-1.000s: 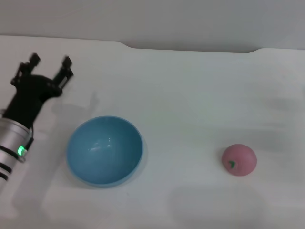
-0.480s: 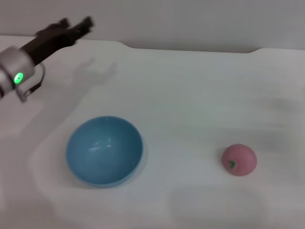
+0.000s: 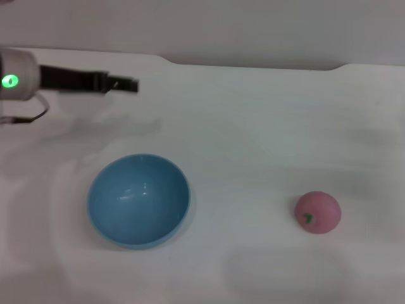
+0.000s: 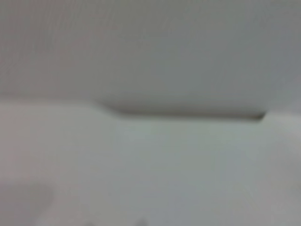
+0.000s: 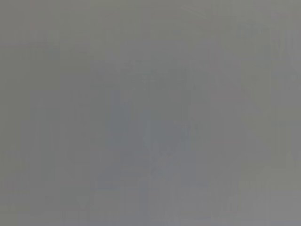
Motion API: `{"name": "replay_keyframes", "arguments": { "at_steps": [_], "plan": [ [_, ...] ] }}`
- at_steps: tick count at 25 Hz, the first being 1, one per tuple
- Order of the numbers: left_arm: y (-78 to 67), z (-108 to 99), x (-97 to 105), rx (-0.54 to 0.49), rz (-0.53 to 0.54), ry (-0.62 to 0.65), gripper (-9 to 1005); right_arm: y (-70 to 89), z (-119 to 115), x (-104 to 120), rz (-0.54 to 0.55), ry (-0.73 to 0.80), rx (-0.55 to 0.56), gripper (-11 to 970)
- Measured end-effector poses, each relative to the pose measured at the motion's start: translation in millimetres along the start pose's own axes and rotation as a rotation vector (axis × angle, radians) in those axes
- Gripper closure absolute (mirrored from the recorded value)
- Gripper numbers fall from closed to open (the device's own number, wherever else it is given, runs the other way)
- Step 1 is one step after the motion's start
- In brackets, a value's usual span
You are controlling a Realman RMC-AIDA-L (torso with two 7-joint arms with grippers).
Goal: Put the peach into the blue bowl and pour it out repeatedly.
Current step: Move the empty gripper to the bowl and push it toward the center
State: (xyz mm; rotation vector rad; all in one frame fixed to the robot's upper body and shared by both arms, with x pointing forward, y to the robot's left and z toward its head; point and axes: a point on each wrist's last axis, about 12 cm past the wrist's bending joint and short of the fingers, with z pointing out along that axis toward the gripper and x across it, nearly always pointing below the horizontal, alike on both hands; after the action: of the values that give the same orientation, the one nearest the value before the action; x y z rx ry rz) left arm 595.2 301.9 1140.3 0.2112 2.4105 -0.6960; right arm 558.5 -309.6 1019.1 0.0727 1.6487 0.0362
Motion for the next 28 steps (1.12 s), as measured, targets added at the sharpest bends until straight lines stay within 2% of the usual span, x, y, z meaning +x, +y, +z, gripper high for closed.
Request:
{"name": "replay_keyframes", "arguments": {
  "at_steps": [4, 5, 11, 19, 28],
  "plan": [
    [-4.8, -24.1, 15.1, 0.012, -0.045, 0.133, 170, 2.9, 4.7, -4.1, -0.008, -0.011, -0.015, 261],
    [-6.9, -33.6, 25.1, 0.021, -0.05, 0.159, 170, 3.5, 6.3, -5.6, -0.011, -0.016, -0.019, 261],
    [-2.9, -51.9, 40.1, -0.008, -0.085, 0.161, 171, 5.8, 10.2, -8.9, -0.016, -0.024, -0.028, 261],
    [-4.2, -46.7, 54.8, -0.024, -0.079, 0.295, 171, 8.9, 13.3, -10.8, -0.021, -0.026, -0.034, 262],
    [-4.1, -34.7, 55.9, -0.035, -0.042, 0.31, 170, 9.6, 12.8, -9.9, -0.019, -0.022, -0.038, 262]
  ]
}}
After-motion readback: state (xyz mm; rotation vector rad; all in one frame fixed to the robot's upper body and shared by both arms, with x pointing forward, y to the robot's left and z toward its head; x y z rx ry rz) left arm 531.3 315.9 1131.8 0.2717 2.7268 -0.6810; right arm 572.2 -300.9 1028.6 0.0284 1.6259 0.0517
